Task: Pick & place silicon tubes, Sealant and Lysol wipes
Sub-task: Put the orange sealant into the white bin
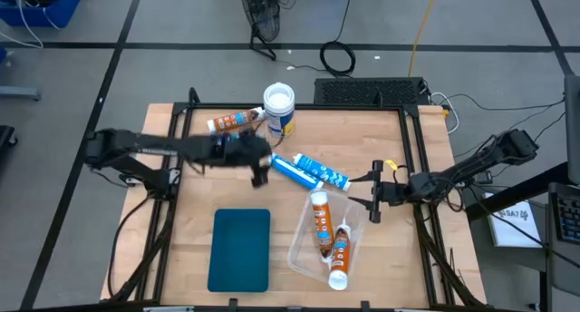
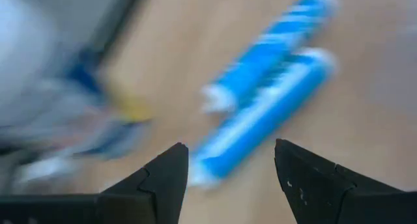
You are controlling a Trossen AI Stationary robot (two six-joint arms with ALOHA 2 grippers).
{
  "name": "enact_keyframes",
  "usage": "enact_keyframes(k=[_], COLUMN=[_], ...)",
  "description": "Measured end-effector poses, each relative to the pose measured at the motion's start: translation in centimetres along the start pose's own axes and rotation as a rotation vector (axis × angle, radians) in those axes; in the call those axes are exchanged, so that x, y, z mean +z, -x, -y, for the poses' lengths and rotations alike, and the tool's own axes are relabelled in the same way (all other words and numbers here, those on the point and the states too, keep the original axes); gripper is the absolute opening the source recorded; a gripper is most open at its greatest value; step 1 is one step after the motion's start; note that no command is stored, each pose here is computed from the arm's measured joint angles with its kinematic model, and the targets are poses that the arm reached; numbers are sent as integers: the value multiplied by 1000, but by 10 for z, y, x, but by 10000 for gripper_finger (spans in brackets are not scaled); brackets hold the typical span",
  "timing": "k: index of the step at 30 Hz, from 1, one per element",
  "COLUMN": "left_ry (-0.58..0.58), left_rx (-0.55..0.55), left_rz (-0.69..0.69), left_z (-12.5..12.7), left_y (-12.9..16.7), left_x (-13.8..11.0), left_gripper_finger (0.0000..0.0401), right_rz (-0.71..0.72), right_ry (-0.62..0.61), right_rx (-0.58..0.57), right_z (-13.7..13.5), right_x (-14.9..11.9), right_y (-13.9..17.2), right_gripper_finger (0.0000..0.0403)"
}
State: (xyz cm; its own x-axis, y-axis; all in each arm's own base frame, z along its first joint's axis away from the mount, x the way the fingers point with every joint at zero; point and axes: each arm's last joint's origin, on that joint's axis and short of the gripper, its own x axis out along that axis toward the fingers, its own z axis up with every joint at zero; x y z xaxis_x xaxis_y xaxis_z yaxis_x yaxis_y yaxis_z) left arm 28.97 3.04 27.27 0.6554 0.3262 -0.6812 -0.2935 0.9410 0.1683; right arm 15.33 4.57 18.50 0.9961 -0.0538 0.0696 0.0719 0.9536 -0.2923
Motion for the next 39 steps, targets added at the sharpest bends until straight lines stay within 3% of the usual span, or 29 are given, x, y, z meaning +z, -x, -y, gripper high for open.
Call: enact_keyframes(k=[5,9,12,15,21,26,35,39], left_ry=[90,225,289,263,244,282,199,180], left_rx=[219,335,335,262,268,254,112,114], left_rz=[-165,-330,-372,-374,-401,-552,-707,-763], left_z=[-56,-107,-135,-152,-180,-196,-196,-198], left_y=[34,39,29,18,-8,-40,-91,-110], left_x=[33,17,-1,-16,-40,-66,-93,-106], left_gripper_finger=[230,230,230,230,230,230,230,230], right_rz=[-7,23,29,31,47,73,82,81], right_ry=[-79,-83,-78,-72,-75,-84,-90,-92], right_rx=[-6,-20,-21,-22,-26,-34,-38,-38], right_z=[0,2,2,2,3,4,4,4], right_x=[-13,-13,-13,-12,-11,-8,-7,-7], right_y=[8,9,9,9,9,10,10,10], right_gripper_finger=[275,298,303,303,298,299,295,295])
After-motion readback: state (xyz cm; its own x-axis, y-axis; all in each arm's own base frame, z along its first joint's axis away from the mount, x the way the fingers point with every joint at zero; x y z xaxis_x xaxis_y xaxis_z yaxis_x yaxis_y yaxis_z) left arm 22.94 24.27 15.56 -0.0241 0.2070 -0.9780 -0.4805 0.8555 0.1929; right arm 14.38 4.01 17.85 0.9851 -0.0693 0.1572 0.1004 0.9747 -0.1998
